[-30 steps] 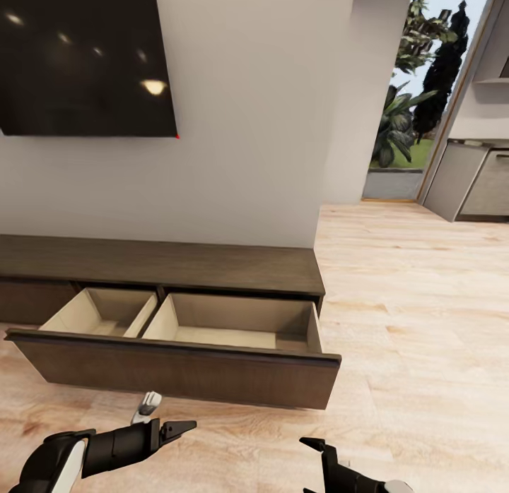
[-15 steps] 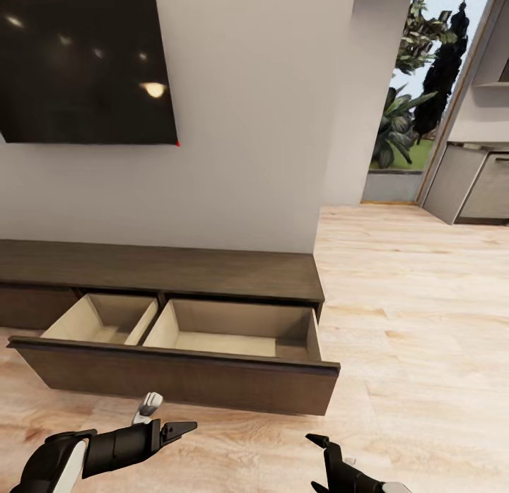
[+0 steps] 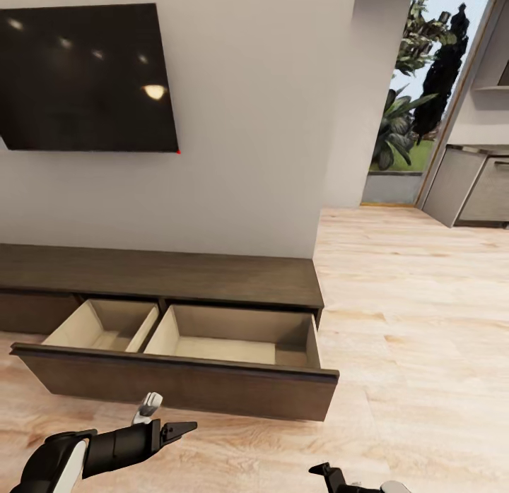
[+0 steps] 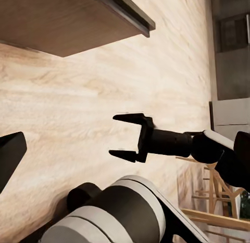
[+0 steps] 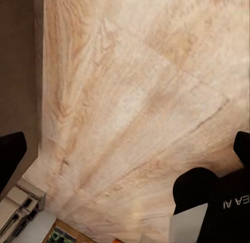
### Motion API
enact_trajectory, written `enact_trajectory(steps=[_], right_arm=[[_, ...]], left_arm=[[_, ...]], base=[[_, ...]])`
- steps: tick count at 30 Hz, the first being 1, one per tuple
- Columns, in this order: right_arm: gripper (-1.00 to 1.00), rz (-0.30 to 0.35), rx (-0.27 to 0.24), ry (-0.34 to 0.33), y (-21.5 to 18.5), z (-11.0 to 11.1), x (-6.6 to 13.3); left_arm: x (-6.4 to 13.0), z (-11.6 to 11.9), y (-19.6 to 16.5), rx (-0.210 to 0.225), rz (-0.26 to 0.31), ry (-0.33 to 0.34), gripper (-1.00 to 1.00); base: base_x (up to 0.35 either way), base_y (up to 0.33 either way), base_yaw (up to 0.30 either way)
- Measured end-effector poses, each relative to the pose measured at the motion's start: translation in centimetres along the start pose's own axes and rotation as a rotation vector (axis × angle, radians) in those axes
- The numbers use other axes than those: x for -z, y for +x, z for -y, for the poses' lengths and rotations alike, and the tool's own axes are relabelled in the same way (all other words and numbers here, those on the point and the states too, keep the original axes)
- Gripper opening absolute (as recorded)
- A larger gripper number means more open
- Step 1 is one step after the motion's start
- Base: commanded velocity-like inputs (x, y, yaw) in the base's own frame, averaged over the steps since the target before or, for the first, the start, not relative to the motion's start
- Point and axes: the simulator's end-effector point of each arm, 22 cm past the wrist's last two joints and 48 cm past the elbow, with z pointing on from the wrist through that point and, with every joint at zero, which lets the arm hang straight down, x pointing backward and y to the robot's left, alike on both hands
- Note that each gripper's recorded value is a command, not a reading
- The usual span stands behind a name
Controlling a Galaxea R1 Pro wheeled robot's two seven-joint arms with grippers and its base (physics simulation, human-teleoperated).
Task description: Place each of the two pumpkins and all three candles from the living room inside a cabinet in the living room (use any cabinet), then make sure every cabinet is closed, and position the cauldron so it is next to a table in the living room.
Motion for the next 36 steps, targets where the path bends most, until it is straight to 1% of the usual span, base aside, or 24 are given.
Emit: enact_trajectory(steps=[2, 4, 5, 8, 9, 10, 11, 14, 16, 23, 25, 27, 29, 36], right_arm=[[1.00, 0.015, -0.001, 0.010, -0.1, -0.1, 0.3], [1.00, 0.010, 0.001, 0.013, 0.7, -0.5, 0.2], [1.00, 0.002, -0.001, 0.014, 1.7, -0.8, -0.2], [1.00, 0.000, -0.019, 0.009, 2.1, -1.1, 0.2], [1.00, -0.001, -0.031, 0.016, 2.1, -0.7, 0.3], [1.00, 0.035, -0.075, 0.025, 1.4, 0.2, 0.5], [1.00, 0.094, -0.086, 0.036, 0.3, 0.5, 0.7], [1.00, 0.120, -0.082, 0.072, 0.0, 1.1, 1.0], [1.00, 0.123, -0.083, 0.090, 0.0, 1.5, 1.1], [1.00, 0.124, -0.079, 0.098, 0.0, 1.6, 1.1], [1.00, 0.122, -0.065, 0.104, 0.1, 1.7, 1.0], [1.00, 0.117, -0.036, 0.118, 0.4, 1.8, 0.9], [1.00, 0.115, -0.023, 0.125, 0.5, 1.9, 0.9], [1.00, 0.115, -0.016, 0.129, 0.5, 2.0, 0.9]], left_arm=[[0.2, 0.3, -0.2, -0.001, -0.002, -0.002, 1.00], [0.3, 0.3, -0.2, -0.007, -0.010, -0.019, 1.00], [0.5, -1.1, 0.3, -0.031, -0.039, -0.090, 1.00], [0.8, -1.7, 0.4, -0.048, -0.059, -0.142, 1.00], [0.9, -1.8, 0.3, -0.049, -0.060, -0.157, 1.00], [1.1, -2.2, 0.2, -0.051, -0.061, -0.181, 1.00], [1.1, -2.1, 0.1, -0.051, -0.060, -0.187, 1.00], [1.3, -1.9, -0.1, -0.051, -0.059, -0.189, 1.00], [1.3, -1.9, -0.1, -0.051, -0.059, -0.189, 1.00], [1.4, -1.9, -0.2, -0.054, -0.055, -0.190, 1.00], [1.4, -1.9, -0.2, -0.056, -0.057, -0.192, 1.00], [1.4, -2.0, -0.1, -0.056, -0.058, -0.193, 1.00], [1.3, -1.9, -0.1, -0.057, -0.059, -0.192, 1.00], [1.3, -1.9, -0.1, -0.057, -0.059, -0.192, 1.00]], base=[[0.000, 0.000, 0.000], [0.000, 0.000, 0.000], [0.000, 0.000, 0.000], [0.000, 0.000, 0.000], [-0.006, 0.000, 0.000], [-0.215, -0.038, 0.000], [-0.252, -0.057, 0.000], [-0.284, -0.126, 0.000], [-0.283, -0.171, 0.000], [-0.099, -0.085, 0.000], [-0.162, -0.207, 0.003], [-0.182, -0.240, 0.135], [-0.144, -0.266, 0.223], [-0.107, -0.292, 0.270]])
